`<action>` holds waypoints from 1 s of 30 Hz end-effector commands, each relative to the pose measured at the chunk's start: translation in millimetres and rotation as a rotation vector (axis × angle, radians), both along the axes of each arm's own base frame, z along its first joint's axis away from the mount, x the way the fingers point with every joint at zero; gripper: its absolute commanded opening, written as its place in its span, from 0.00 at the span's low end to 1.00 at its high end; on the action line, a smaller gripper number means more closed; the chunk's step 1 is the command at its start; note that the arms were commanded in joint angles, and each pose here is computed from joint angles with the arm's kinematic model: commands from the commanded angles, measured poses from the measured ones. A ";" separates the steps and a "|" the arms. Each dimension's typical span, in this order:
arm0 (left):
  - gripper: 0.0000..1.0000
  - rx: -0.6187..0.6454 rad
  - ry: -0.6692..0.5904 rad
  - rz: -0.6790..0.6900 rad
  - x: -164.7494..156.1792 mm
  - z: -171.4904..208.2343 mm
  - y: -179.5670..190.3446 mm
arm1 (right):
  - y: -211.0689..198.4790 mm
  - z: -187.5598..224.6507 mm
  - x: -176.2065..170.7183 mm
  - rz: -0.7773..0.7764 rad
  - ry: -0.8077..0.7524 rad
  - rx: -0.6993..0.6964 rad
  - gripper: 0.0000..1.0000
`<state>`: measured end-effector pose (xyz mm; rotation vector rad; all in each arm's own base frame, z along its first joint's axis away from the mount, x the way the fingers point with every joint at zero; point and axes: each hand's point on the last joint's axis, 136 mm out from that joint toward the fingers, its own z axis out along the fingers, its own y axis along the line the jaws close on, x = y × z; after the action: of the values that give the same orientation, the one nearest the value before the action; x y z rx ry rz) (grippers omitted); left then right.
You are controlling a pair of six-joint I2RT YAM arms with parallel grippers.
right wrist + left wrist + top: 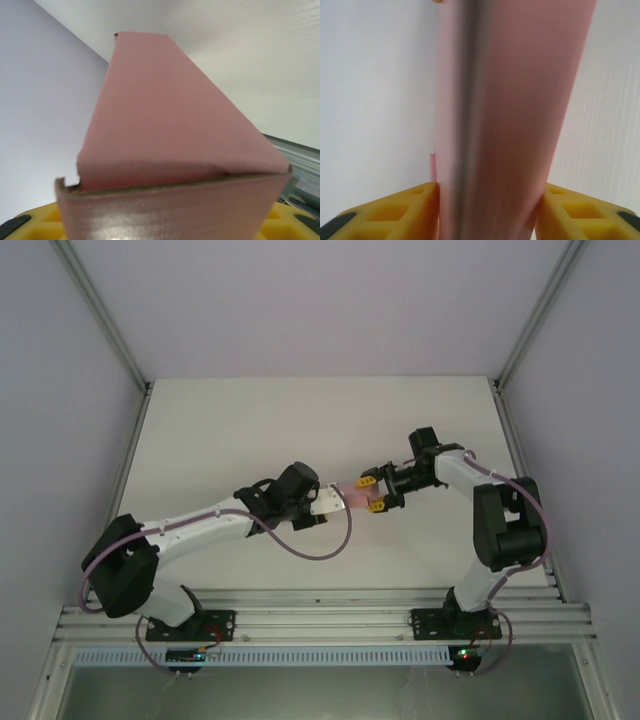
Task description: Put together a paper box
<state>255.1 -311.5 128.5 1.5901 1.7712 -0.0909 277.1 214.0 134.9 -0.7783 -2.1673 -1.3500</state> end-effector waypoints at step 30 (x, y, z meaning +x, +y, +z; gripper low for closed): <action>0.38 0.229 0.632 0.064 -4.3 -36.2 48.7 | -10.2 31.2 47.1 0.541 -1.446 -0.556 0.80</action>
<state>271.3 -273.5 107.5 1.7212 2.2786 -0.3622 320.0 202.2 175.3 0.8101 -3.4452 -1.2675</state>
